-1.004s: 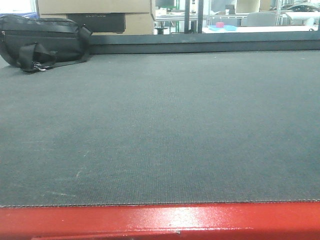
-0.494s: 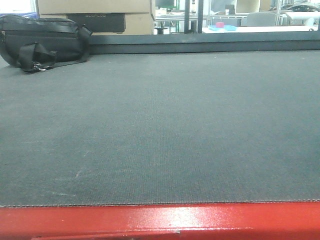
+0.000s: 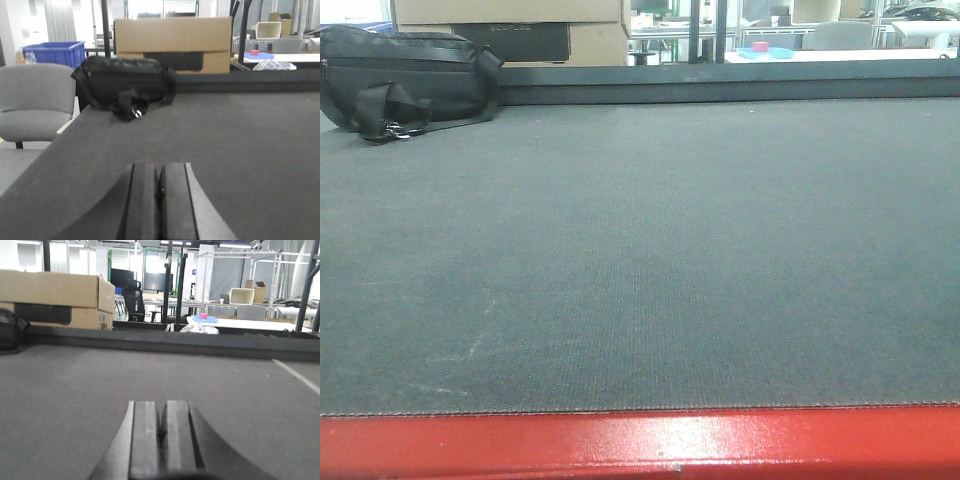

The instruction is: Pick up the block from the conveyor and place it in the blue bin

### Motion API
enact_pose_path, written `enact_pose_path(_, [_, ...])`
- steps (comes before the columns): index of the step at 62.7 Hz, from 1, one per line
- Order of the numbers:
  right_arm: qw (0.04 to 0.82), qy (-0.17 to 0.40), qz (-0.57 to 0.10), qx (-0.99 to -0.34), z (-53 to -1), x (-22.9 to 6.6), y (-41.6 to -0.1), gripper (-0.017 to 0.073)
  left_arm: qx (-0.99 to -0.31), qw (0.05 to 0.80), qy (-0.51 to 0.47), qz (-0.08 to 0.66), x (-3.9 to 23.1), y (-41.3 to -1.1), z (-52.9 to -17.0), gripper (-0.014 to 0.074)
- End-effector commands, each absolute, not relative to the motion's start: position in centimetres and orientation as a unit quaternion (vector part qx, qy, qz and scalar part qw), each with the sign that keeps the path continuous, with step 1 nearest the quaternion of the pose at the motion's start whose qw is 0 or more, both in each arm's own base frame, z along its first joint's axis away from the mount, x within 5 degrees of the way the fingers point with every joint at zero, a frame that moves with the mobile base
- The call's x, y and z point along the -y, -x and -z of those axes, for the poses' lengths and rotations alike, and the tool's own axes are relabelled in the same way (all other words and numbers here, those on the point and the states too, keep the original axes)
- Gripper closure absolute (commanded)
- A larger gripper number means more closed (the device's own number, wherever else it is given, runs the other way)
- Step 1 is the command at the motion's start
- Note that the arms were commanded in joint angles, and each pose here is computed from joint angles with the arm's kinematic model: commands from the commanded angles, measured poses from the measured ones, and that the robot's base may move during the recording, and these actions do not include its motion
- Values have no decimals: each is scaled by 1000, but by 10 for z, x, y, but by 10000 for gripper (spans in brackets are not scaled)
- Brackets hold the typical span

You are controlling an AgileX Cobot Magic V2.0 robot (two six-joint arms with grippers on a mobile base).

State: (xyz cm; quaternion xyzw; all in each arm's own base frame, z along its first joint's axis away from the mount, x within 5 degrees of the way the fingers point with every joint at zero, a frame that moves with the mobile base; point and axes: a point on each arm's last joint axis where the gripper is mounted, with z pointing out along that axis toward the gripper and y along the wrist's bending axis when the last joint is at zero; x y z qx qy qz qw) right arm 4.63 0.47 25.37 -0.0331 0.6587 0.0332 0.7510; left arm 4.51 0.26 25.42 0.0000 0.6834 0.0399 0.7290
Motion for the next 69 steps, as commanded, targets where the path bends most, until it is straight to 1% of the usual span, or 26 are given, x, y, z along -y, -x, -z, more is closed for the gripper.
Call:
enact_pose_path(1, [753, 35, -39, -656, -286, -5, -36, 721, -686, 727, 6, -37, -2, -36, -288, 705])
enact_pose_path(7, [720, 35, -54, -691, -316, -6, -34, 721, -718, 695, 6, -38, -2, -35, -322, 705])
enact_pose_path(15, [649, 43, -58, -758, -345, -9, -48, 721, -776, 630, 10, -21, -2, -53, -357, 705])
enact_pose_path(21, [575, 50, -58, -815, -364, -13, -75, 721, -828, 560, 11, -16, -3, -83, -379, 705])
enact_pose_path(27, [497, 56, -57, -864, -377, -16, -104, 721, -878, 478, 11, -12, -5, -115, -387, 705])
enact_pose_path(34, [411, 62, -57, -908, -384, -20, -135, 721, -924, 382, 11, -8, -7, -150, -384, 705])
enact_pose_path(37, [381, 63, -56, -920, -386, -22, -150, 721, -933, 358, 12, -7, -8, -166, -379, 705])
enact_pose_path(46, [335, 62, -58, -938, -376, -25, -186, 721, -943, 333, 13, -6, -10, -209, -362, 705])
enact_pose_path(54, [300, 59, -56, -950, -356, -28, -214, 721, -956, 294, 13, -4, -12, -232, -341, 705])
enact_pose_path(62, [251, 57, -55, -965, -333, -30, -237, 721, -965, 263, 14, -3, -12, -247, -325, 705])
enact_pose_path(69, [215, 43, -56, -974, -311, -31, -255, 712, -969, 247, 17, 3, -12, -253, -317, 705])
